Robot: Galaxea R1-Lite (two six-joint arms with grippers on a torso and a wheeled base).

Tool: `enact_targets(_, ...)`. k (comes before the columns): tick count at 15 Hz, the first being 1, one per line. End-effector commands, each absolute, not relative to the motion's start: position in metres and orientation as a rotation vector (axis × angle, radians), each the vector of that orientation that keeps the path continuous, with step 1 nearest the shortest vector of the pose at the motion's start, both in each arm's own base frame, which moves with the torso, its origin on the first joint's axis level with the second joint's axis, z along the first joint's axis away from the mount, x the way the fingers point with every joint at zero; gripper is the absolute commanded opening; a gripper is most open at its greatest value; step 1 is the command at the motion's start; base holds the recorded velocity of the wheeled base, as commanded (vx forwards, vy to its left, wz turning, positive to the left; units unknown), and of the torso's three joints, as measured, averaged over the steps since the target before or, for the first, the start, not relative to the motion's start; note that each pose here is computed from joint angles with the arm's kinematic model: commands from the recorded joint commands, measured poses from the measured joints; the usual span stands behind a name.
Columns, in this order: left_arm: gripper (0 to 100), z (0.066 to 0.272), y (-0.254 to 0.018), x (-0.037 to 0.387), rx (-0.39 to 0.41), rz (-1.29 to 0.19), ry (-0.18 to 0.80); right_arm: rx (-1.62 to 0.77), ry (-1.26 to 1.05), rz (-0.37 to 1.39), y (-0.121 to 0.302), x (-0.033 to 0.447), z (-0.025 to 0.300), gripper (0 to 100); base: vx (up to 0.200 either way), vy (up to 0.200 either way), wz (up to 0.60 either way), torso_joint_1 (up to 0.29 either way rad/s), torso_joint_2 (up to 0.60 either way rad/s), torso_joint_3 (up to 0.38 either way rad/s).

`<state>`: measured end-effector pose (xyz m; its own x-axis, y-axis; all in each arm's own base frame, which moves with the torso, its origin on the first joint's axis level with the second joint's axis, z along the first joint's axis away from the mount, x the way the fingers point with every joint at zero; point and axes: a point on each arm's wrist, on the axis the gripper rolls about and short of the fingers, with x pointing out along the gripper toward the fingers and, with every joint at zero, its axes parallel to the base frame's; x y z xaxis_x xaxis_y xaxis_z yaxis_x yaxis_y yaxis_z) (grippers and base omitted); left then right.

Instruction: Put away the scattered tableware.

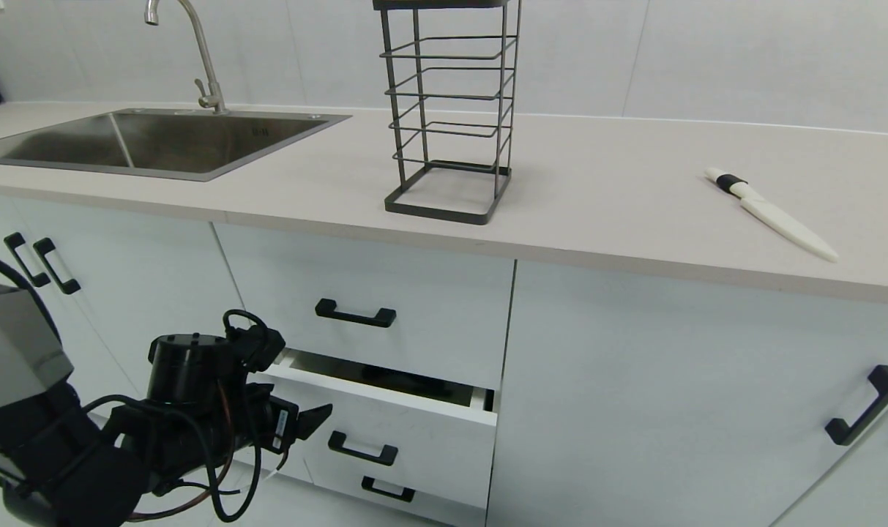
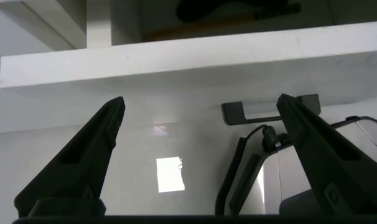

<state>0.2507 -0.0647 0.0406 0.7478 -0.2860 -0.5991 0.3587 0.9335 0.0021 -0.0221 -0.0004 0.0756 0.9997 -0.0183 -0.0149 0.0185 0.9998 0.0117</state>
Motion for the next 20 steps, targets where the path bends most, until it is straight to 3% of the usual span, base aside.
enact_targets(1,100,0.039,-0.066,0.258,0.119,-0.353,0.63,0.012,0.017,-0.017,0.0,-0.022,0.076,100,0.0,0.0,0.0,0.0,0.0,0.0)
enact_targets(11,100,0.042,-0.072,0.282,0.115,-0.351,0.57,0.012,0.017,-0.017,0.0,-0.022,0.076,100,0.0,0.0,0.0,0.0,0.0,0.0)
enact_targets(20,100,0.037,-0.068,0.279,0.113,-0.341,0.594,0.012,0.017,-0.017,0.0,-0.022,0.076,100,0.0,0.0,0.0,0.0,0.0,0.0)
